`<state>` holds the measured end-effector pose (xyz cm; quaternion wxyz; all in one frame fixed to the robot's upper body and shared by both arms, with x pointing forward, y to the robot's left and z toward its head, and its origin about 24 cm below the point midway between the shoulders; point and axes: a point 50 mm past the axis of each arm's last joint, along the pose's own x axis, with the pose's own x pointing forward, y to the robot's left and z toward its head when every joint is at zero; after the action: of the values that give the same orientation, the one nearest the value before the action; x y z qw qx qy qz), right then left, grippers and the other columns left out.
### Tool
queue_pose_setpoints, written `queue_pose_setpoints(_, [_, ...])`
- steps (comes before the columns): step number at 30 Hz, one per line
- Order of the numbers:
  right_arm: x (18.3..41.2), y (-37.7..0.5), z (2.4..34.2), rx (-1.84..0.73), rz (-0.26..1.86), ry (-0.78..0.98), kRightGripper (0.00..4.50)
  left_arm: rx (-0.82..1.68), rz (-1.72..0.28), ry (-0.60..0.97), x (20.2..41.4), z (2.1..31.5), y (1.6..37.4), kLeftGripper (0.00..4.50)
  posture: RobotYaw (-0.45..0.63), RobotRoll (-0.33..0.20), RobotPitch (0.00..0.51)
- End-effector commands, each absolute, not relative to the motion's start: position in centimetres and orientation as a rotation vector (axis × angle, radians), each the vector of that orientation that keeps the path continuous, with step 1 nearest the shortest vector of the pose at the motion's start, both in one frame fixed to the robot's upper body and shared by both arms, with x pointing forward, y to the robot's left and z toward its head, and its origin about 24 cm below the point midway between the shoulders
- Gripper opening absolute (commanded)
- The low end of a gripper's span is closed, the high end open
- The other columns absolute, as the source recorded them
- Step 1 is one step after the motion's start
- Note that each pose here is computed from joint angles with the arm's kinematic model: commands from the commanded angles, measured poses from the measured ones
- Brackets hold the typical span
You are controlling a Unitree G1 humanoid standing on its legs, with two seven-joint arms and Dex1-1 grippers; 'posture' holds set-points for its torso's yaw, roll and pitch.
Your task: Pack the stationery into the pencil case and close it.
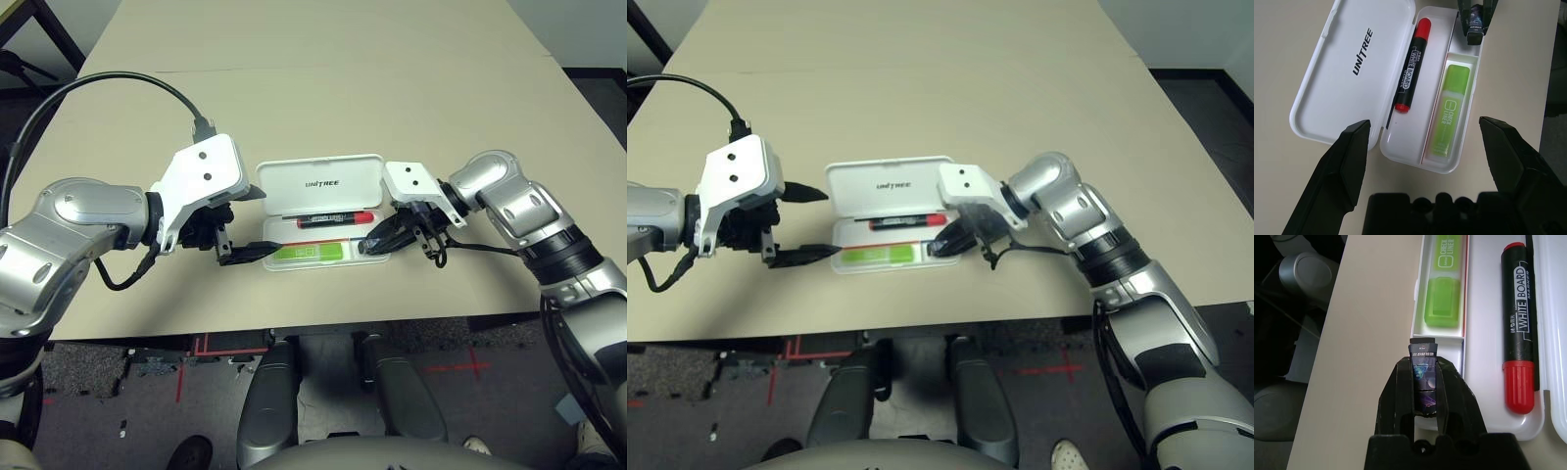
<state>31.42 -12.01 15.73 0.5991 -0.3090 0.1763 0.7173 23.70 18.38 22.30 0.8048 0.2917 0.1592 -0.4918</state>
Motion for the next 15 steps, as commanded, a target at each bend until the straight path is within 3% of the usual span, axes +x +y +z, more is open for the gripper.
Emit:
queue_pose_setpoints(1, [31.5, -11.9, 15.3, -0.737, 1.648, 0.399, 1.62, 0.641, -1.063, 0.344, 23.3, 22.3, 18.2, 4.50, 0.17, 0.000, 0.215])
queue_pose_setpoints(9, [31.7, -12.5, 16.6, -0.701, 1.629, 0.377, 4.46, 0.642, -1.063, 0.346, 23.4, 22.2, 18.3, 4.50, 0.17, 0.000, 0.212])
queue_pose_setpoints(15, [31.7, -14.2, 18.9, -0.607, 1.623, 0.374, 4.46, 0.641, -1.061, 0.350, 23.4, 22.1, 18.4, 4.50, 0.16, 0.000, 0.208])
